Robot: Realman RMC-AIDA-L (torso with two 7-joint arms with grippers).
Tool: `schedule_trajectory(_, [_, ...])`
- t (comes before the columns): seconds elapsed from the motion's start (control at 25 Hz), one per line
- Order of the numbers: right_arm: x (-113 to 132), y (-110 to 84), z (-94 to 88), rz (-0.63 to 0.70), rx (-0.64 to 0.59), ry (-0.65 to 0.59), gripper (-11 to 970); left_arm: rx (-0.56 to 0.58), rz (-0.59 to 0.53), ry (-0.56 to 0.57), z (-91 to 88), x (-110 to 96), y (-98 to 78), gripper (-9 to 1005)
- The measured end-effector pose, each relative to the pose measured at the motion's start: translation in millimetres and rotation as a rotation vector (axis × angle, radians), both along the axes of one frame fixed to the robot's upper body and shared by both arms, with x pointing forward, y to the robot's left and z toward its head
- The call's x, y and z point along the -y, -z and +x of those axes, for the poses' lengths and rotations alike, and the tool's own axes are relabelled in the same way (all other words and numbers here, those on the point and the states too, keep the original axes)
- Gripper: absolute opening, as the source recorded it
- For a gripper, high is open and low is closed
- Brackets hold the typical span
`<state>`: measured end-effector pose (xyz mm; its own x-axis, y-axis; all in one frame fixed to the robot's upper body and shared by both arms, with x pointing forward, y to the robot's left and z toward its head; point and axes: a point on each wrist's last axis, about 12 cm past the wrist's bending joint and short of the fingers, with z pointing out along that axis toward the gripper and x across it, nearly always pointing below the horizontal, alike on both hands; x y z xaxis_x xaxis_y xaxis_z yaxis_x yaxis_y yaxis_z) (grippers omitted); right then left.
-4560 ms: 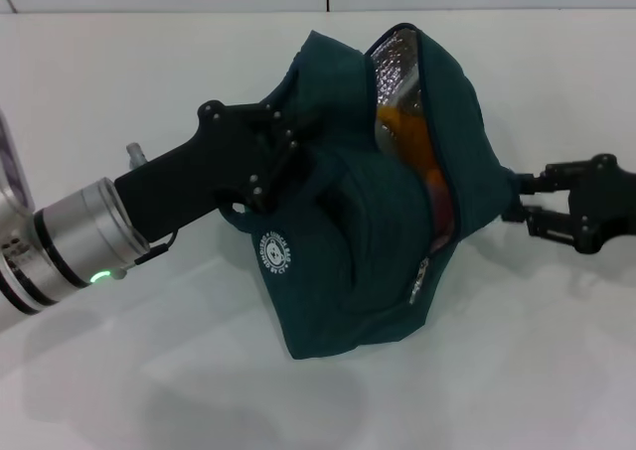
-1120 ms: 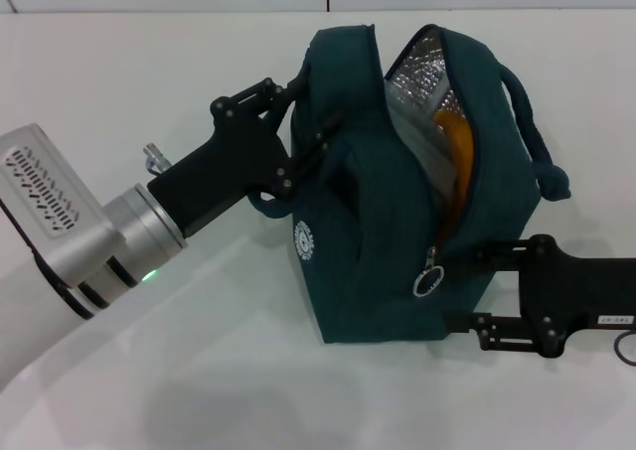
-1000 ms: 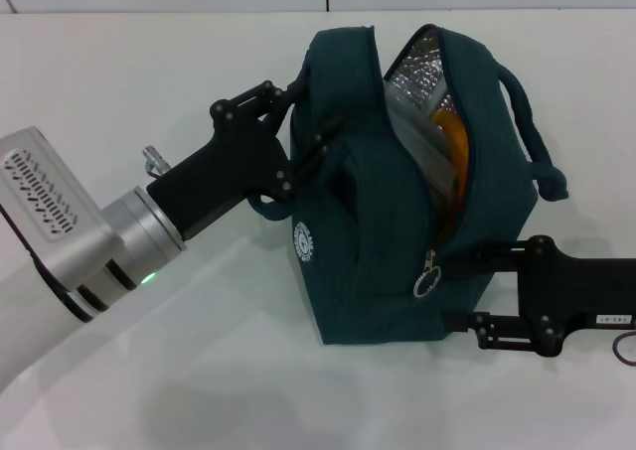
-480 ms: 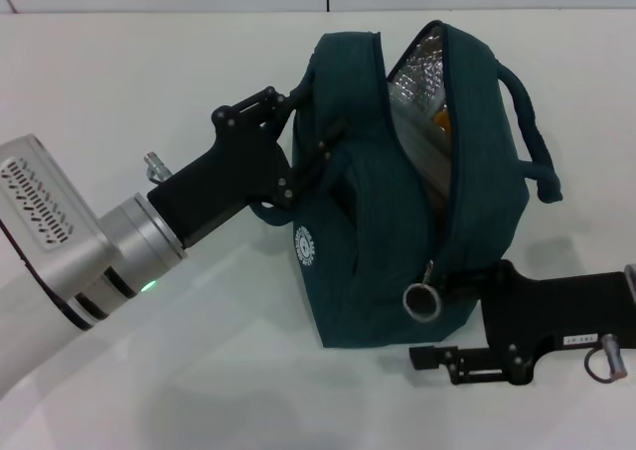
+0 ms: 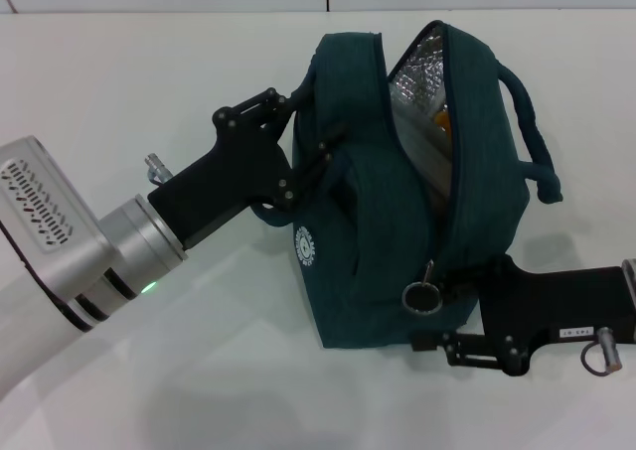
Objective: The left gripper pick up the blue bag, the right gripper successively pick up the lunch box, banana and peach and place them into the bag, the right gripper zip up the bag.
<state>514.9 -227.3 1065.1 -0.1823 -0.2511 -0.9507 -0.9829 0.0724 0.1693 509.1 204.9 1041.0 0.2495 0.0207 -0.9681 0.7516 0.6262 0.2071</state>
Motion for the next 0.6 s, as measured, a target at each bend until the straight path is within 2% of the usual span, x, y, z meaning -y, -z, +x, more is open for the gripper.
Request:
schedule_trajectory(0.08, [0.6,0.9,0.9,-0.007,0.006,0.010,460,0.000,-0.001,-0.002,0.2,-0.1,-0.1,477])
schedule_trajectory(0.28, [1.1,0.6,2.9,-0.017,0.014,0.014,234,0.002,-0.002,-0.003,0.7,-0.1,-0.5,477])
schedule_trajectory(0.52, [2.1,-1.2,4.0,0.000,0.068,0.022,88,0.001,-0.004,-0.006,0.6,-0.4,-0.4,477])
schedule_trajectory(0.6, [2.0,-2.3,3.2,0.017,0.114,0.016,77,0.001,-0.004,-0.006,0.5,-0.4,-0.4,477])
